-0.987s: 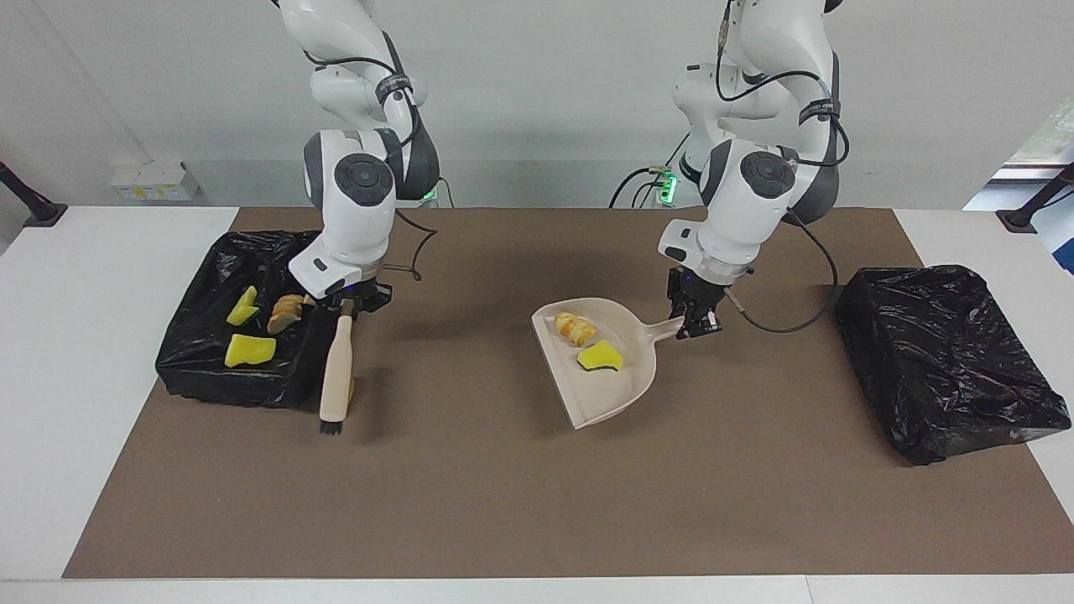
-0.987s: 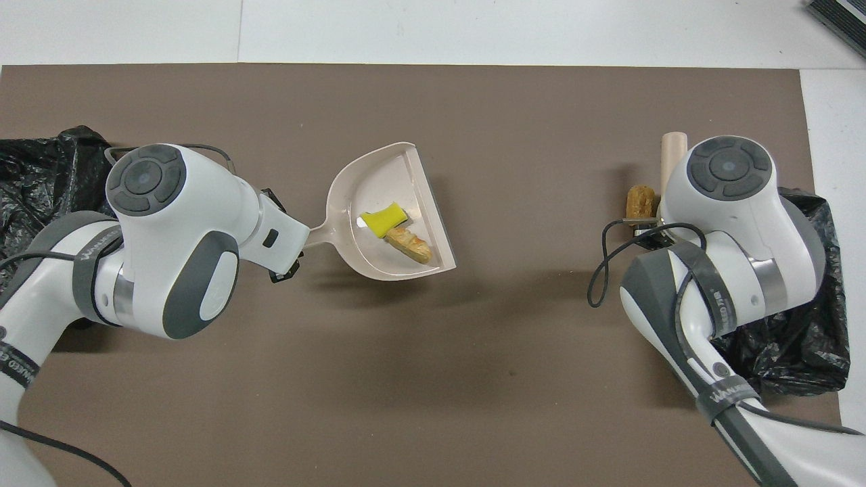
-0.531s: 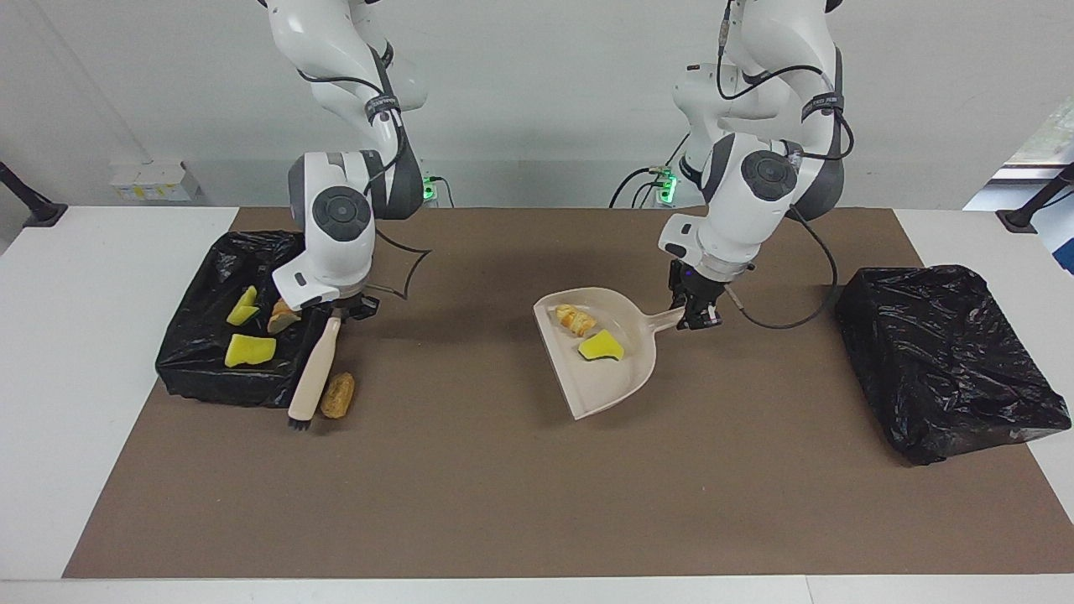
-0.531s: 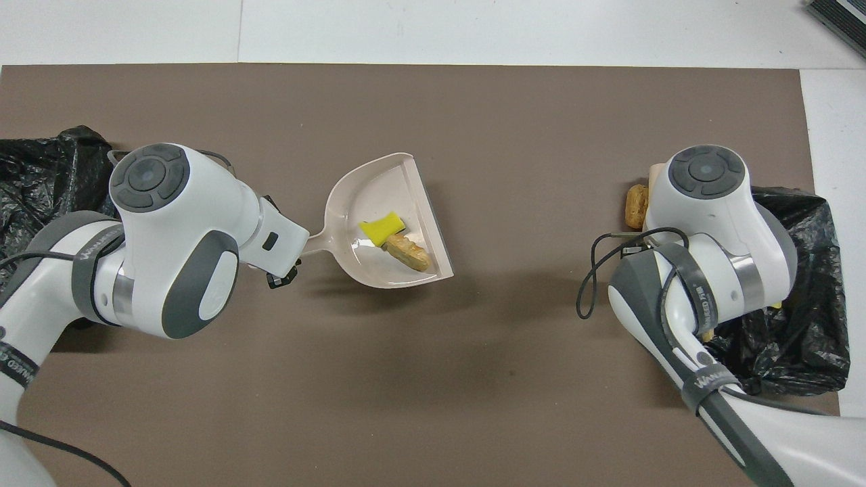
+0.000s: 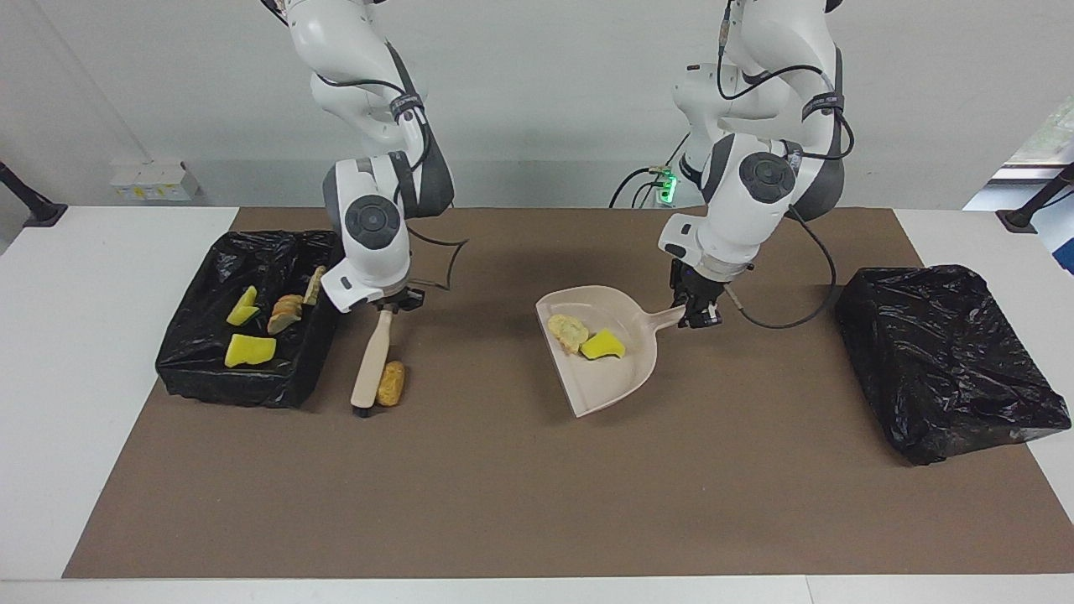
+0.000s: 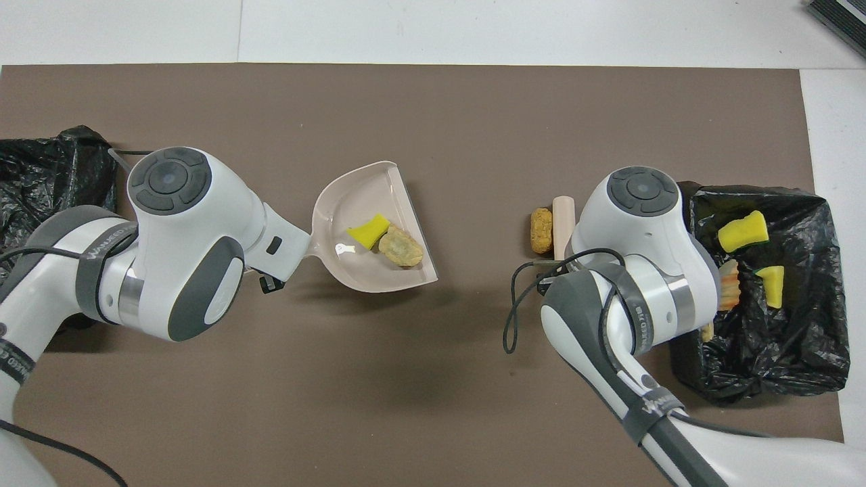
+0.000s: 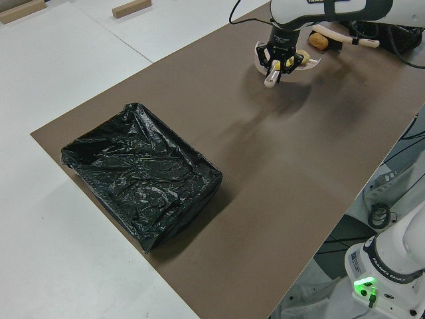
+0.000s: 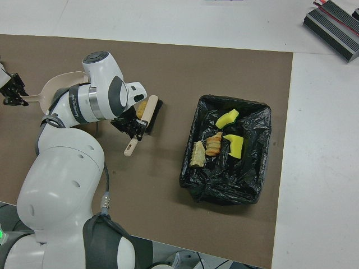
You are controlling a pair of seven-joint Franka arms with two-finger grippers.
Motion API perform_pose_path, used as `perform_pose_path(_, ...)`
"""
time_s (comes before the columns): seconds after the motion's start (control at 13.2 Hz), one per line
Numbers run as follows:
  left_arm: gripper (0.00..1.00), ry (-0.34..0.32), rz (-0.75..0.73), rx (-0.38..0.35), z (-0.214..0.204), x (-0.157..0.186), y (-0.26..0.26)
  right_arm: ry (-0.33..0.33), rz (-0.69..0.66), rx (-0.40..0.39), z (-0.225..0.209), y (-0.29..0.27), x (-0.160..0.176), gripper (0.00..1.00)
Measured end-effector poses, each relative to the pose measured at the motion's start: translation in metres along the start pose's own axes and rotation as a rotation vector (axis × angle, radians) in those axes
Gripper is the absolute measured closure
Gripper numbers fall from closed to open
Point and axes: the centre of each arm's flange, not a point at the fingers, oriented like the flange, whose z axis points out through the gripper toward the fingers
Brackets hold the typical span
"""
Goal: Sweep and dump trash in bin
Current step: 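Sweep the bread piece into the dustpan with the right gripper's brush, then carry the dustpan with the left gripper and tip it into the nearer bag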
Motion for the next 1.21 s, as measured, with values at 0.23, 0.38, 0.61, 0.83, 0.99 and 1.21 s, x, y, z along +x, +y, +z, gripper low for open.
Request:
perform_pose_path(0.23, 0.68, -0.077, -0.001, 0.028, 0.012, 0.018, 0.016, -0.026, -0.018, 0.077, 0.001, -0.009, -0.004, 0.74)
perform_pose_path(0.38, 0.68, -0.127, -0.009, 0.042, 0.03, 0.04, 0.032, -0.029, -0.065, 0.086, 0.005, -0.006, -0.003, 0.74)
perform_pose_path(0.61, 0.68, -0.141, 0.013, 0.048, 0.037, 0.058, 0.047, -0.017, -0.091, 0.105, 0.025, -0.018, -0.001, 0.74)
perform_pose_path(0.83, 0.68, -0.145, 0.026, 0.054, 0.037, 0.064, 0.052, 0.015, -0.175, 0.149, 0.048, -0.089, -0.021, 0.74)
perform_pose_path(0.99, 0.68, -0.142, 0.029, 0.059, 0.04, 0.064, 0.053, 0.001, -0.201, 0.208, 0.051, -0.134, -0.045, 0.74)
perform_pose_path(1.21, 0.68, -0.115, 0.044, 0.084, 0.054, 0.064, 0.055, -0.007, -0.148, 0.255, 0.038, -0.189, -0.079, 0.74)
